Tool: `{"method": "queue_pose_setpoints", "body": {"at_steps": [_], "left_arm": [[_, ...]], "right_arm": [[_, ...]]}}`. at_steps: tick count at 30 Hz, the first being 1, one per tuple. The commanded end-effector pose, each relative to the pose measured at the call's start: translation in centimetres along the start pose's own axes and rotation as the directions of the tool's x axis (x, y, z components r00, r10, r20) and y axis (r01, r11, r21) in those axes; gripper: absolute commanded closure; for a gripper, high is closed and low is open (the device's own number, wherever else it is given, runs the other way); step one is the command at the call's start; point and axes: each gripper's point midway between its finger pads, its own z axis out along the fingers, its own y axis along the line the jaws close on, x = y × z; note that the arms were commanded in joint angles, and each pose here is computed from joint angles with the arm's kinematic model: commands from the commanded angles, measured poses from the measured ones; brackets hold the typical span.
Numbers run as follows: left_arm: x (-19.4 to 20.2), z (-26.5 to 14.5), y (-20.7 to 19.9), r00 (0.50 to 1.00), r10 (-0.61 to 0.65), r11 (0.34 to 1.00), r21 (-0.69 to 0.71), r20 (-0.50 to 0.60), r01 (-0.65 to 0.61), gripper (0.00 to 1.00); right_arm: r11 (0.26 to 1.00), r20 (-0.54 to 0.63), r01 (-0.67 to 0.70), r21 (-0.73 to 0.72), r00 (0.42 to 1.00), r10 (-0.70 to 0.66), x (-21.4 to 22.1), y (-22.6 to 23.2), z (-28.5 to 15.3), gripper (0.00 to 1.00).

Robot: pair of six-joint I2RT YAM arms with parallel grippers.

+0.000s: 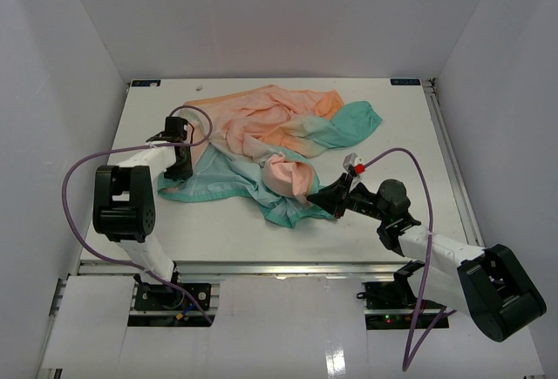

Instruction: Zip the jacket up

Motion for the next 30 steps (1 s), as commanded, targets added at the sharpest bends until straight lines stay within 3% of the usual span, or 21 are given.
{"method": "queue_pose_setpoints", "body": {"at_steps": [1,10,15,17,26,30], "left_arm": [[-2.2,-1.6,1.2,0.997,-0.04,0.998,-0.046,0.074,0.043,0.53],[-3.1,-2.4,0.3,0.994,-0.039,0.999,0.019,0.102,0.037,0.58],[-3.7,-2.7,-0.2,0.993,-0.038,0.998,0.05,0.113,0.032,0.91],[-4.0,-3.0,-0.5,0.992,-0.047,0.997,0.074,0.119,0.038,0.99],[-6.8,-6.9,-3.6,0.968,-0.121,0.933,0.358,0.222,0.035,1.0],[-7.2,-9.1,-6.0,0.963,-0.154,0.833,0.554,0.22,0.007,1.0]], "right_arm": [[1.0,0.014,0.017,0.007,1.0,-0.017,-0.2,0.0,-0.1,0.92],[1.0,0.007,0.011,0.008,1.0,-0.011,0.0,-0.2,0.1,0.92],[1.0,-0.011,0.004,0.01,1.0,-0.004,0.2,-0.6,0.4,0.92],[1.0,-0.012,0.004,0.01,1.0,-0.004,0.3,-0.6,0.4,0.92],[1.0,-0.023,0.001,0.013,1.0,0.0,0.5,-0.7,0.4,0.92],[1.0,-0.018,-0.008,0.002,1.0,0.008,0.0,-0.5,0.6,0.92]]}}
